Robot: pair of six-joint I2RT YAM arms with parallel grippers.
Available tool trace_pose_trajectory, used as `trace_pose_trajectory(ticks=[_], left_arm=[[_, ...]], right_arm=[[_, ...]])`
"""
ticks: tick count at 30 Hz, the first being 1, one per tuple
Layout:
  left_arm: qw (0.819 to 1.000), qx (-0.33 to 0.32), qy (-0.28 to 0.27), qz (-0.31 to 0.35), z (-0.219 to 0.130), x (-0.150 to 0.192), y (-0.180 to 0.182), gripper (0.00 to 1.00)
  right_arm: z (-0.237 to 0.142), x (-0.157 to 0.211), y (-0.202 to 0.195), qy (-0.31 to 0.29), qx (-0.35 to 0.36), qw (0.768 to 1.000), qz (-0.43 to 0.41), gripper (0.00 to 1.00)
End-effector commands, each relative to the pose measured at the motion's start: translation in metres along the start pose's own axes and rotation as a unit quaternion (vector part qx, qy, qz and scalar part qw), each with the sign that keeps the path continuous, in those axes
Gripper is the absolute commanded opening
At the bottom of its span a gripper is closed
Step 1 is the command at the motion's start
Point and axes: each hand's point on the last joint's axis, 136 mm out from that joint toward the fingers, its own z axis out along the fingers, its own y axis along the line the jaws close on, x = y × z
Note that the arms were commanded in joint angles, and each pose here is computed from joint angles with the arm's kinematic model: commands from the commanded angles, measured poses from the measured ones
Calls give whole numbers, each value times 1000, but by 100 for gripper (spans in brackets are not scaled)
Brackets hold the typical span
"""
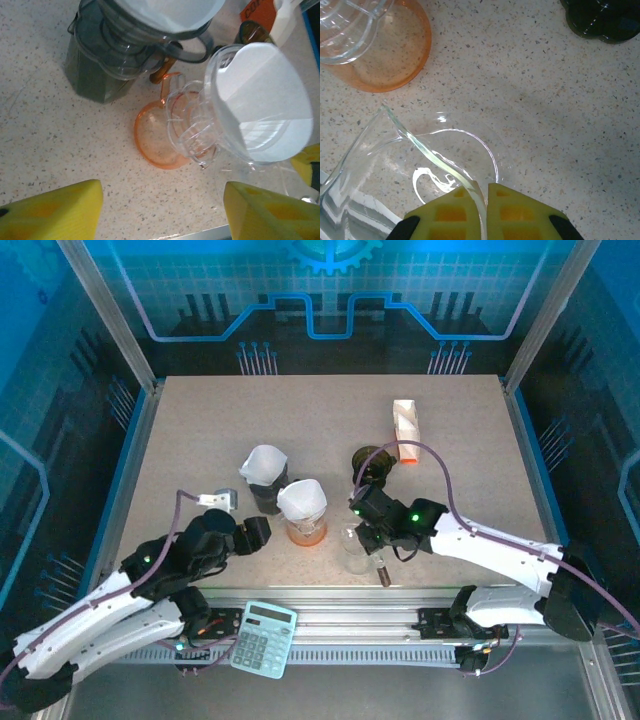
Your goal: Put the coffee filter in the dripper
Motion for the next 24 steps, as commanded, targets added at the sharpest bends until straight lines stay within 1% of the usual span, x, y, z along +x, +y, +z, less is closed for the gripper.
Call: trace_pose_trajectory(ticks=[1, 4, 8, 12, 16, 21, 24], left_arm=[[999, -12, 35, -2, 13, 18, 8, 61], [998, -7, 59, -9, 24, 32, 6, 55], [996, -2, 83, -20, 40, 51, 11, 50], [994, 22, 97, -43, 56, 67, 10, 47], [992, 38, 99, -67, 69, 76, 9, 43], [992, 45, 87, -84, 79, 76, 9, 33], [991, 53, 76, -94, 83, 74, 7, 29]], right_arm=[[-2, -10, 4, -18, 2, 1000, 3, 6], [0, -9, 5, -16, 2, 1000, 4, 10], [1, -10, 5, -14, 2, 1000, 1, 13], [0, -12, 6, -17, 1, 1000, 1, 15], [2, -11, 6, -14, 1, 1000, 2, 15], [2, -9, 6, -13, 1, 1000, 4, 15], [-1, -9, 5, -18, 0, 1000, 6, 16]])
